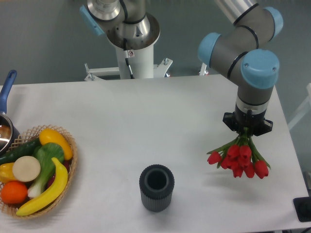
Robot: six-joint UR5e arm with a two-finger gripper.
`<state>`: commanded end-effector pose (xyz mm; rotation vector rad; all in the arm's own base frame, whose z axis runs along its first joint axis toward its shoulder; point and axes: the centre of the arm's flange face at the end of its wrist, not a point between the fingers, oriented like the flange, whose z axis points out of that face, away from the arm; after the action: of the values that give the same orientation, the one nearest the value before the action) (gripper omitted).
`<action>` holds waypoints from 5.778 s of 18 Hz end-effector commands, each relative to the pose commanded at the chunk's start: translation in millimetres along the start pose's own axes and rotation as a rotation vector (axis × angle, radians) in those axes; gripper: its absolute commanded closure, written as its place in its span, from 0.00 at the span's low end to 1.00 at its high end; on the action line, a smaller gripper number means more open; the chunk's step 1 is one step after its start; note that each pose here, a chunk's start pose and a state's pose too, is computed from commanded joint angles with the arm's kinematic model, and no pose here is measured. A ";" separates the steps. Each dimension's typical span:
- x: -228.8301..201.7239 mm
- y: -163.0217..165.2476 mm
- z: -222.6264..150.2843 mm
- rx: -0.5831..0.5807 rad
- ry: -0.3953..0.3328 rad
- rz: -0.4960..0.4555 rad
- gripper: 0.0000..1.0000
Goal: Insert the flowers into the vase
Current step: 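Hold the red tulip bunch in the gripper and lower it slightly, then carry the red tulips toward the dark grey vase, then lower the tulip stems into the dark grey vase opening, then open the gripper and lift it away from the tulips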
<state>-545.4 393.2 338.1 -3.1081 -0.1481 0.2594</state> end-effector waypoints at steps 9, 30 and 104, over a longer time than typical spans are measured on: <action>1.5 -11.2 -9.4 0.088 0.010 -0.059 1.00; 6.5 -99.1 -140.0 0.923 0.189 -0.244 0.91; 36.0 25.9 -8.6 1.019 0.241 -0.008 0.00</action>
<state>-506.3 370.8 340.0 -2.0974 -0.0080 -0.0471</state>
